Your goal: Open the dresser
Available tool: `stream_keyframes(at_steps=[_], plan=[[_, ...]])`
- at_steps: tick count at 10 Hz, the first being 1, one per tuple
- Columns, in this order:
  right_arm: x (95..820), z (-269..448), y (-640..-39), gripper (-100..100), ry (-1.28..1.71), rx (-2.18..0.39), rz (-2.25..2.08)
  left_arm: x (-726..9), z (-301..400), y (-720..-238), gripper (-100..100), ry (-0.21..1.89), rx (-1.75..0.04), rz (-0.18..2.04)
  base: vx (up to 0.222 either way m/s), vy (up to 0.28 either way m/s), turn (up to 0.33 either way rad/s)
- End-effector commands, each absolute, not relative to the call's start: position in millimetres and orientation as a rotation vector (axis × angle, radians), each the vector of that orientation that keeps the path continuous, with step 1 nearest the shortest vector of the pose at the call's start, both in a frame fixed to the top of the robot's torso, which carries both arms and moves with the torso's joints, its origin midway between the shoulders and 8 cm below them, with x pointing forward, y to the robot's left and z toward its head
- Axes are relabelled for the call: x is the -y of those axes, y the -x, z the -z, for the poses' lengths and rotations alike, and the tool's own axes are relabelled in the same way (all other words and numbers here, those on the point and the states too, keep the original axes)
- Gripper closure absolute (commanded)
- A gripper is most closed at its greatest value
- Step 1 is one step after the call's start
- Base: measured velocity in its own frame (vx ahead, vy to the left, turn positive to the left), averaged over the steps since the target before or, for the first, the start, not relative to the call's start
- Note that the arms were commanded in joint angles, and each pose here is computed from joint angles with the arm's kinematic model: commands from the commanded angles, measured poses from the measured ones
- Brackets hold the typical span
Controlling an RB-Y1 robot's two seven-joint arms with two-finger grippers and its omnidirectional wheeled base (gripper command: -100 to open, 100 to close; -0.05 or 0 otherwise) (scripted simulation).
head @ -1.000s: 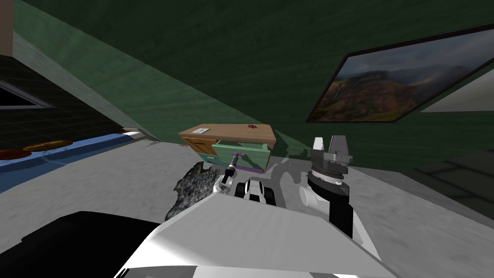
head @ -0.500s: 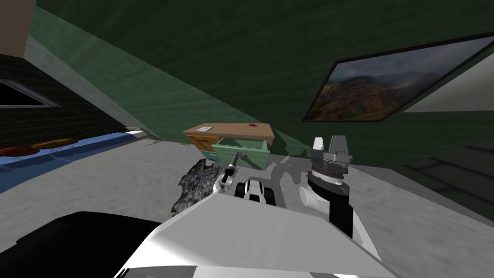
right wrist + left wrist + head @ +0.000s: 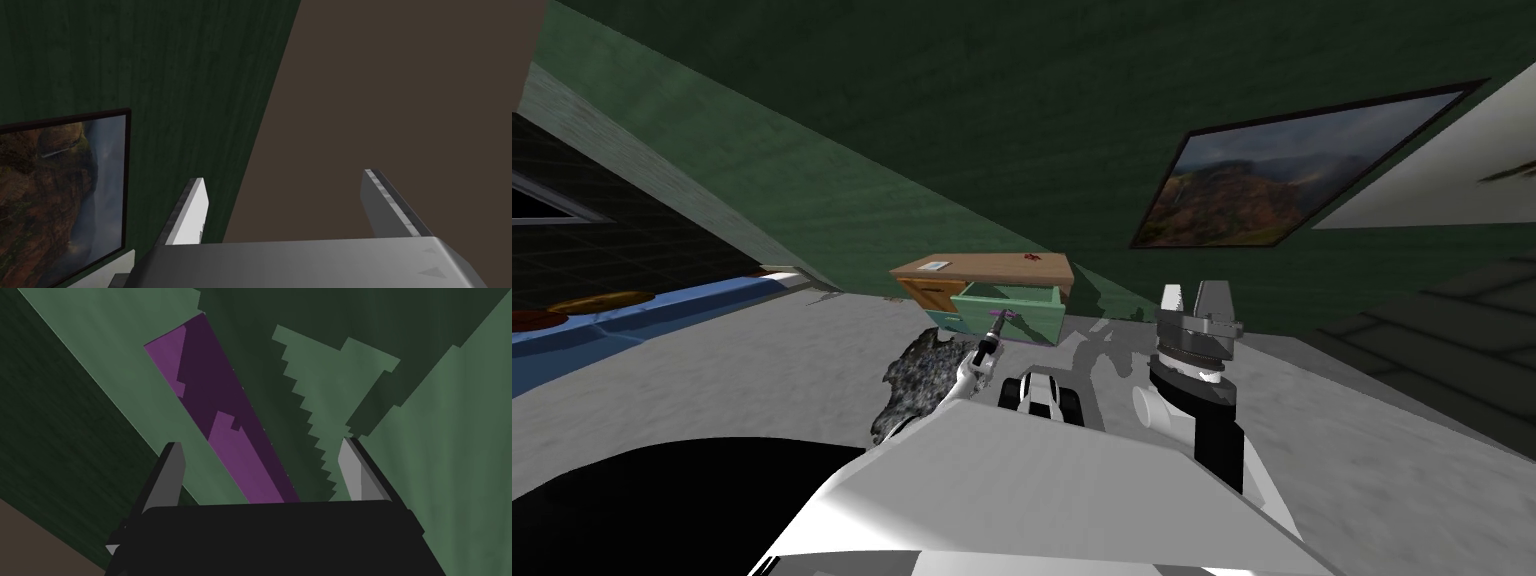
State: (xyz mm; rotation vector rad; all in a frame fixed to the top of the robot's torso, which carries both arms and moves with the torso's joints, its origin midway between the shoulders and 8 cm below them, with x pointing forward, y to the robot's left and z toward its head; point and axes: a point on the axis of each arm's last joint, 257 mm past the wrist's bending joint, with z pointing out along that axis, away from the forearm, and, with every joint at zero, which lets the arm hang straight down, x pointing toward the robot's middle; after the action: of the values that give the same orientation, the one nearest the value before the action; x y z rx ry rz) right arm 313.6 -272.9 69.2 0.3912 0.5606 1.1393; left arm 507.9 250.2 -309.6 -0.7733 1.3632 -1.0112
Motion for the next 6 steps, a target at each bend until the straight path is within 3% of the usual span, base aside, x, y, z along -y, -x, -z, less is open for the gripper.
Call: stream_keyframes(at_steps=[1, 6], plan=[[273, -69, -314, 0, -0.391, -0.561, -1.139, -259, 304, -530, -100, 0.773, -1.361, 1.003, -0.090, -0.008, -0.037], [273, -69, -314, 0, -0.391, -0.561, -1.139, -280, 289, -567, -100, 0.778, -1.346, 0.988, -0.076, -0.020, -0.042]])
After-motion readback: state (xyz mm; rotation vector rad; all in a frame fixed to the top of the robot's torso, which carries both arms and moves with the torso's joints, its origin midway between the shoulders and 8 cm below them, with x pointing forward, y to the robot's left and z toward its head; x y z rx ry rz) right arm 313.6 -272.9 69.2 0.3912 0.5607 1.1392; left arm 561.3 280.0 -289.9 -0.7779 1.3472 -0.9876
